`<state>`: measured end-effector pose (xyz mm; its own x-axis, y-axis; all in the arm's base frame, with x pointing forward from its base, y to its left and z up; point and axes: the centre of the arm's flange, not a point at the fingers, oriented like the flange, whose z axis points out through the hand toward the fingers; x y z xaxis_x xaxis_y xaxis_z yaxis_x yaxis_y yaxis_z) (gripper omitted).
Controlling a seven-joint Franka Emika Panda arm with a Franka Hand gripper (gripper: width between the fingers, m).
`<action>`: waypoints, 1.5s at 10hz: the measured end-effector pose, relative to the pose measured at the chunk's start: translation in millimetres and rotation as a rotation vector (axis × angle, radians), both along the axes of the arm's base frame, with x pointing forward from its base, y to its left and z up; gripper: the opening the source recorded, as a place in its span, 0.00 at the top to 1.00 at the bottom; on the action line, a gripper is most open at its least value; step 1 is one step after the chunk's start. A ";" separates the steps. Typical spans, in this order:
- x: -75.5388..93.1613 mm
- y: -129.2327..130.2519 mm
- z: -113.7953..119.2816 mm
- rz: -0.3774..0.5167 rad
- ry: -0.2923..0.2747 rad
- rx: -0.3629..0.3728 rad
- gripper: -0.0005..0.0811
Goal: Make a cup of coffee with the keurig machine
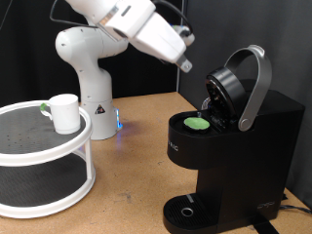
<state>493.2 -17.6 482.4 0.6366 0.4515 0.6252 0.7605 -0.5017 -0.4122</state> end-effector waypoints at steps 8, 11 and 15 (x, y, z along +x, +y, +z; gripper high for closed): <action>0.0 9.5 38.8 0.021 0.011 0.112 0.01; 5.3 52.0 56.5 0.042 0.041 0.130 0.01; 8.0 73.9 59.9 0.040 0.046 0.115 0.01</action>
<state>501.2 56.3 542.3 0.6490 0.4039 0.6448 0.7578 -0.4184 -0.5007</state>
